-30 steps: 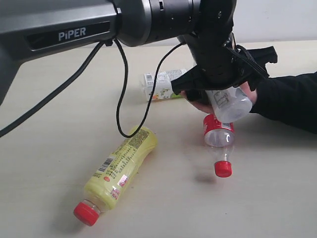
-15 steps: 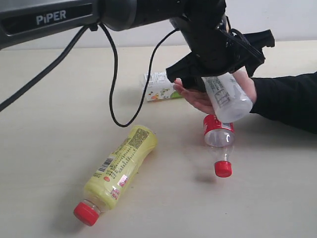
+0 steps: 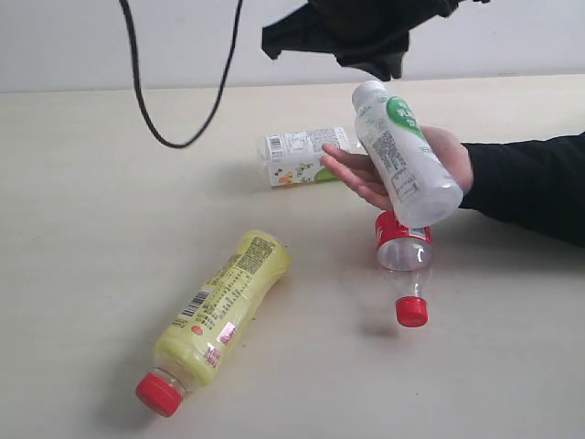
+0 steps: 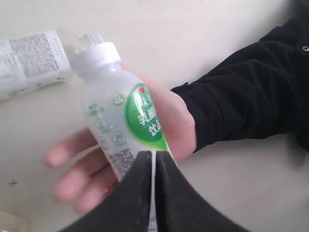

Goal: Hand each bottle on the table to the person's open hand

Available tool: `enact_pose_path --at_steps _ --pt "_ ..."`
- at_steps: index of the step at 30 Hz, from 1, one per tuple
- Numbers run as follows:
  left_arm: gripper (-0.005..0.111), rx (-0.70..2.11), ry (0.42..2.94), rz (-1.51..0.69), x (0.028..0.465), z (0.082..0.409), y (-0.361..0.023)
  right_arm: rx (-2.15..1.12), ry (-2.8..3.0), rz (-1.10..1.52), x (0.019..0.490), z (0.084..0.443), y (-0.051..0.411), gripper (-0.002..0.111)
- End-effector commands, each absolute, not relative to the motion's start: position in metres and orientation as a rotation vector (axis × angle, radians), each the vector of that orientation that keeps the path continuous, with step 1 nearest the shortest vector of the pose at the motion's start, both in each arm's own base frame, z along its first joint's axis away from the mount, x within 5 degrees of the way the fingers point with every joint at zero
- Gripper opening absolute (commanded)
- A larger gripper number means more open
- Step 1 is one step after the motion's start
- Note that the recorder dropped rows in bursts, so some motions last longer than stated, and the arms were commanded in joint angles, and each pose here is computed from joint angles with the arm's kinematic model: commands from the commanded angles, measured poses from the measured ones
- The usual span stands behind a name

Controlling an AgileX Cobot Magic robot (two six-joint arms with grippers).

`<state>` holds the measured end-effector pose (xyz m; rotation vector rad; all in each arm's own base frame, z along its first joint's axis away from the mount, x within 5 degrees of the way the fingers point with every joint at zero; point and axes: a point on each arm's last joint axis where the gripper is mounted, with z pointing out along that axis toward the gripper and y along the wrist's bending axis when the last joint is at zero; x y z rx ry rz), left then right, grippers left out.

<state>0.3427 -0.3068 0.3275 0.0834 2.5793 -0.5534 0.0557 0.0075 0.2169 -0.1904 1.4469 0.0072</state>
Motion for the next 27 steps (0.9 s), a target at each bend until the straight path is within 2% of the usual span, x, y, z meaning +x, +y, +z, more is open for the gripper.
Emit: enact_pose_path --at_steps 1,6,8,10,14,16,18,20,22,27 --pt "0.0 0.312 2.452 -0.476 0.337 0.356 -0.295 -0.191 1.443 0.007 0.055 0.216 0.007 0.0" --pt "0.0 0.452 2.336 -0.444 0.325 0.387 -0.283 -0.191 1.443 0.007 0.055 0.216 0.007 0.0" --pt "0.0 0.536 2.206 -0.462 0.308 0.409 -0.273 -0.191 1.443 0.007 0.055 0.216 0.007 0.0" --pt "0.0 0.554 2.072 -0.489 0.289 0.413 -0.257 -0.191 1.443 0.007 0.055 0.216 0.007 0.0" --pt "0.0 0.639 1.738 -0.504 0.235 0.361 -0.207 -0.191 1.443 0.007 0.055 0.216 0.007 0.0" --pt "0.0 0.626 1.461 -0.661 0.184 0.315 -0.173 -0.191 1.443 0.007 0.055 0.216 0.007 0.0" --pt "0.0 0.643 1.335 -0.665 0.156 0.28 -0.147 -0.191 1.443 0.007 0.055 0.216 0.007 0.0" --pt "0.0 0.727 1.371 -0.57 0.14 0.247 -0.132 -0.191 1.443 0.007 0.055 0.216 0.007 0.0" --pt "0.0 0.752 1.438 -0.564 0.131 0.227 -0.124 -0.191 1.443 0.007 0.055 0.216 0.007 0.0" --pt "0.0 0.764 1.487 -0.574 0.118 0.204 -0.114 -0.191 1.443 0.007 0.055 0.216 0.007 0.0"
